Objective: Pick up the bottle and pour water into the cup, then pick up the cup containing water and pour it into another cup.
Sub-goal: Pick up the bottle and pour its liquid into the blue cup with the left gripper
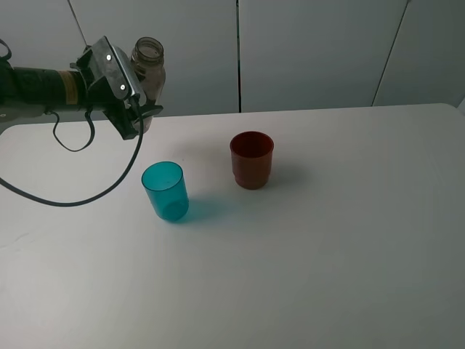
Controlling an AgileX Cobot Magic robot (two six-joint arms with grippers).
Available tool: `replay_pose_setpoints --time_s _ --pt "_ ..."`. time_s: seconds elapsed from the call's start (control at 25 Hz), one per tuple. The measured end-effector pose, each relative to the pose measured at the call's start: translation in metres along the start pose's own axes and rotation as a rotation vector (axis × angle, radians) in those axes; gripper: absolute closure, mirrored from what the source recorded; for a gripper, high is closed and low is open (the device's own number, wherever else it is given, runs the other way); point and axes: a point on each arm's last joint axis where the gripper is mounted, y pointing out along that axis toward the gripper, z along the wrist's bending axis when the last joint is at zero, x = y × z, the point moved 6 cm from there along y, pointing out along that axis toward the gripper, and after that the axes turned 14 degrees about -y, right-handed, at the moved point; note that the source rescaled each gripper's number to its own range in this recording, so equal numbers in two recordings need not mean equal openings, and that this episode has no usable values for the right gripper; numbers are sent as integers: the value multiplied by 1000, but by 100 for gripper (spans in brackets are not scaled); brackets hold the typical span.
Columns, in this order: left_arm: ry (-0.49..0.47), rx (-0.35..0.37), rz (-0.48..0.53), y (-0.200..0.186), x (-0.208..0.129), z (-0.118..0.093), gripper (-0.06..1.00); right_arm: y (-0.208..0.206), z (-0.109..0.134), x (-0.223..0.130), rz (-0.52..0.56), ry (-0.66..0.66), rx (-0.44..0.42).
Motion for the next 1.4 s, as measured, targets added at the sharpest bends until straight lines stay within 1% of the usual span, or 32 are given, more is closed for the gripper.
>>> replay_pose_setpoints --time_s 0.2,0.4,0.52,0.6,0.72,0.88,1.08,1.28,1.4 --pt "4 -4 -2 0 0 -1 94 0 0 0 0 0 0" --pt "50 -43 9 0 -3 -9 94 0 0 0 0 0 0" --pt "50 -46 1 0 -2 -9 94 0 0 0 0 0 0" --pt "49 -46 -12 -2 -2 -6 94 0 0 0 0 0 0" --pt "67 -53 3 -7 -9 -1 94 0 0 0 0 0 0" --pt "66 -53 29 -9 -21 4 94 0 0 0 0 0 0" --pt "109 -124 48 -4 -35 -7 94 0 0 0 0 0 0" --pt "118 -135 46 -4 -35 -9 94 0 0 0 0 0 0" --pt "158 -156 54 -4 -37 -12 94 0 0 0 0 0 0"
